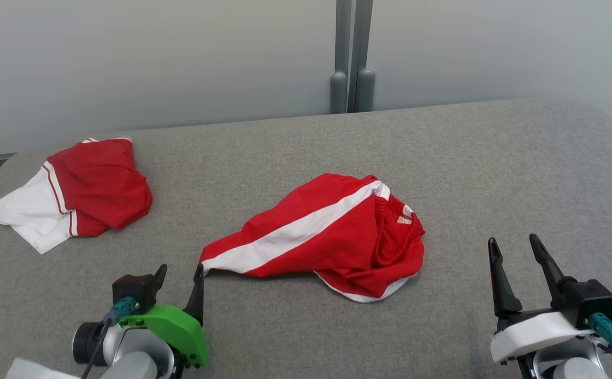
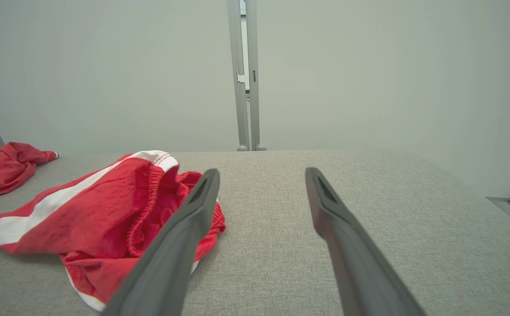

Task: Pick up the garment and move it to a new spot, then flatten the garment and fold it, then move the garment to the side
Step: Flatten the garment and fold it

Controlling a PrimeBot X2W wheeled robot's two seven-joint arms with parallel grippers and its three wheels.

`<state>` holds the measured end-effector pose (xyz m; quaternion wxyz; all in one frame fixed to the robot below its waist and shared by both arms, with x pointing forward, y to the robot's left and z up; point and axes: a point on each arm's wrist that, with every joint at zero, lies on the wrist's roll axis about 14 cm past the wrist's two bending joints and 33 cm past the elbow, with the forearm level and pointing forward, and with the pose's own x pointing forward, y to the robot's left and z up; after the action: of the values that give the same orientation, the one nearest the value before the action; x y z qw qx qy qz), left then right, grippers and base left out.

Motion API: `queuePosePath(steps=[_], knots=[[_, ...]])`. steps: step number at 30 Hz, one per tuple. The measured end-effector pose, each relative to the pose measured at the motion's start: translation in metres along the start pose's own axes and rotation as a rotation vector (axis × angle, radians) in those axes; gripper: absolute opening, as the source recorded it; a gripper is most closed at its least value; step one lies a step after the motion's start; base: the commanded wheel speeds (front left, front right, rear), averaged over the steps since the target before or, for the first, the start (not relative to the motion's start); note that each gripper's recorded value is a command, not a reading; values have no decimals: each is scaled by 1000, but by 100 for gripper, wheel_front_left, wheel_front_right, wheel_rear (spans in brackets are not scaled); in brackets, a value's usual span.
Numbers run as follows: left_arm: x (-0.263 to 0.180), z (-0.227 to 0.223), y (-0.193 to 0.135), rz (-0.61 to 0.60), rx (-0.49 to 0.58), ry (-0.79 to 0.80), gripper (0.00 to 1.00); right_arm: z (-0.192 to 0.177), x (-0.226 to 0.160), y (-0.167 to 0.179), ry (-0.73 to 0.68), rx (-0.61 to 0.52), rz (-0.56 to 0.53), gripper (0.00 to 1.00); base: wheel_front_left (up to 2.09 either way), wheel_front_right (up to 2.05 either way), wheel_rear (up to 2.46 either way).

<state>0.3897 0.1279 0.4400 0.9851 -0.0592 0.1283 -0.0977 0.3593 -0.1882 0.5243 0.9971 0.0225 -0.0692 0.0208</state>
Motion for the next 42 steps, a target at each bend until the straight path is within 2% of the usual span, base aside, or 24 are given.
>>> queuePosePath(steps=[10, 22, 42], knots=[[-30, 21, 4, 66, -94, -123, 100, 6, -4, 1, -18, -3, 4, 100, 0, 0, 0], [-50, 29, 9, 99, -90, -191, 100, 8, -7, 11, -24, 13, 29, 100, 0, 0, 0], [-54, 25, 17, 134, -99, -203, 100, -6, -2, 25, 19, 32, 69, 100, 0, 0, 0]])
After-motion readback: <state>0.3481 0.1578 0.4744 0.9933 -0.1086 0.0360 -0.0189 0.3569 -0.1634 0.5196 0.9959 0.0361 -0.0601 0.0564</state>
